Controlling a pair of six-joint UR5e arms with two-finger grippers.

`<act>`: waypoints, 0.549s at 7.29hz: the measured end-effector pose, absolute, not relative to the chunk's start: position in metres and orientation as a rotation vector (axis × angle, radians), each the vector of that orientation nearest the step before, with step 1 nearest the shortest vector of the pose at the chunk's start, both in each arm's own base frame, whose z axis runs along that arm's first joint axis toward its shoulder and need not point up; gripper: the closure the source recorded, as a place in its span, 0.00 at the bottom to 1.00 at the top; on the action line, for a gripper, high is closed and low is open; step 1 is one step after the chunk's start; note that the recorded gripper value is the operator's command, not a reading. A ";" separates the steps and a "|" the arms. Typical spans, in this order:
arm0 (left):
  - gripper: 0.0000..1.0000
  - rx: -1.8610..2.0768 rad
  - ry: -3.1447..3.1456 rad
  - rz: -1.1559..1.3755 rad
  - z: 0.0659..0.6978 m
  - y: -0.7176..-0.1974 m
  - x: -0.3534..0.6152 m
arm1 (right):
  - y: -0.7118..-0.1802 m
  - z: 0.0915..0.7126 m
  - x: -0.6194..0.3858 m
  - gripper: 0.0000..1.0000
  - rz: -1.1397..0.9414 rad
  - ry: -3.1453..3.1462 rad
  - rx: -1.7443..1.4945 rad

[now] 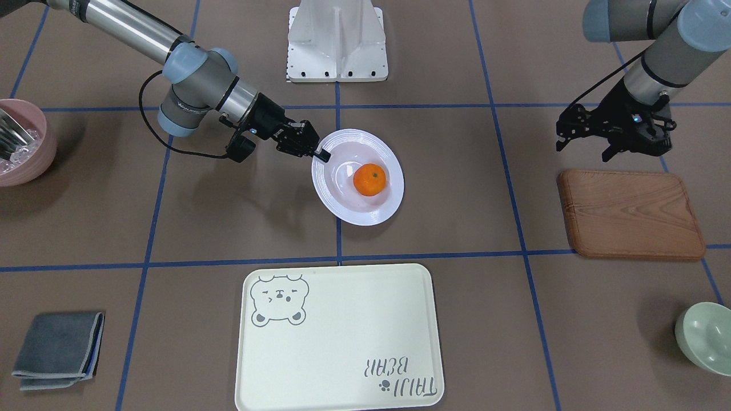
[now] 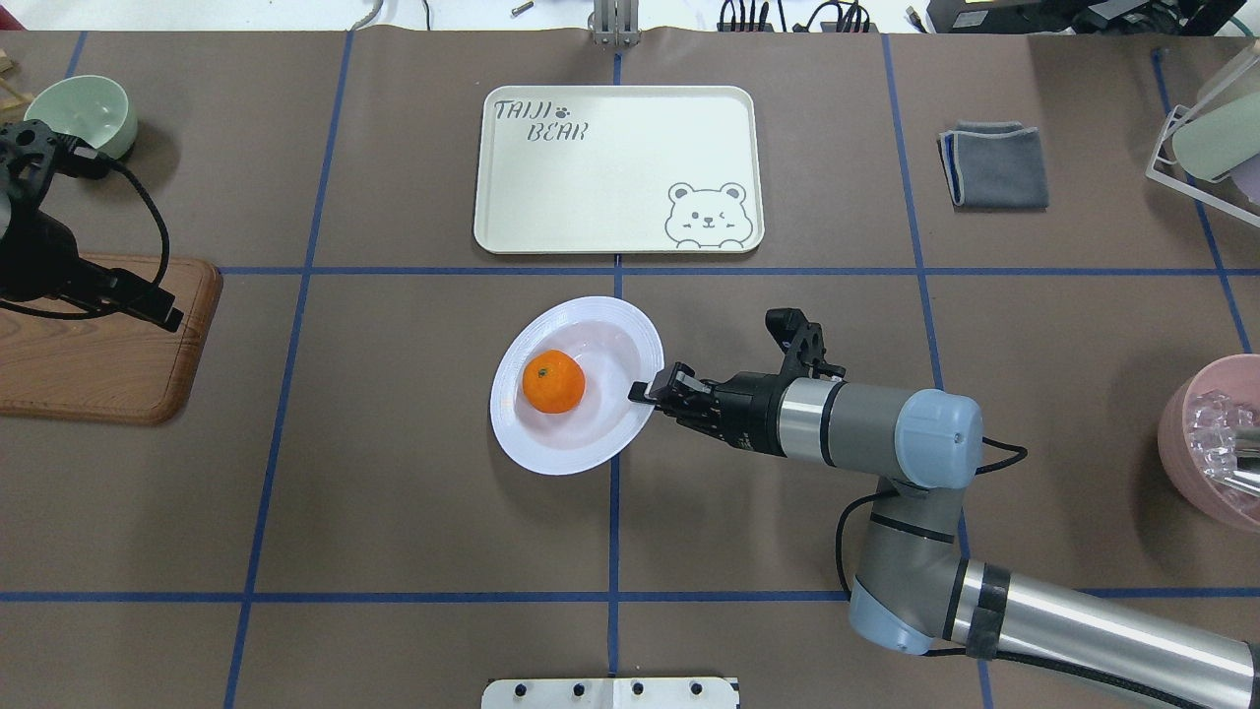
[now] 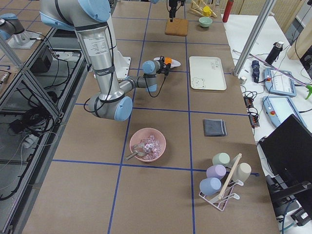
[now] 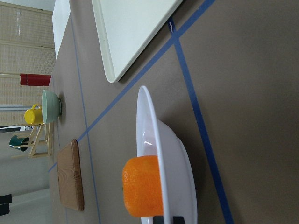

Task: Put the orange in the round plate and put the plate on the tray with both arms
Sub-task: 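Lift the plate with the right gripper and carry it onto the cream bear tray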

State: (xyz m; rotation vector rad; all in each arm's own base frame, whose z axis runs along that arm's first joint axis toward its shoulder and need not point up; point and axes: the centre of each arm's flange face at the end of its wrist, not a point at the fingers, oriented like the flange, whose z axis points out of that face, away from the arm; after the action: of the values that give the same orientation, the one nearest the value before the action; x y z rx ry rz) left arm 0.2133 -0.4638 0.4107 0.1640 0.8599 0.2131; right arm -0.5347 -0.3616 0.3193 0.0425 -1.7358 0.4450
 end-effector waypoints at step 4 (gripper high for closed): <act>0.02 0.161 0.850 0.185 0.411 -0.465 0.214 | -0.371 0.298 -0.513 1.00 0.475 -1.795 0.046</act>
State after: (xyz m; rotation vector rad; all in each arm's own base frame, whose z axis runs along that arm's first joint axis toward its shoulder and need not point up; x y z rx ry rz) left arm 0.2135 -0.4652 0.4111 0.1615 0.8504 0.1850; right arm -0.5135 -0.3715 0.2984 0.0460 -1.7948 0.4750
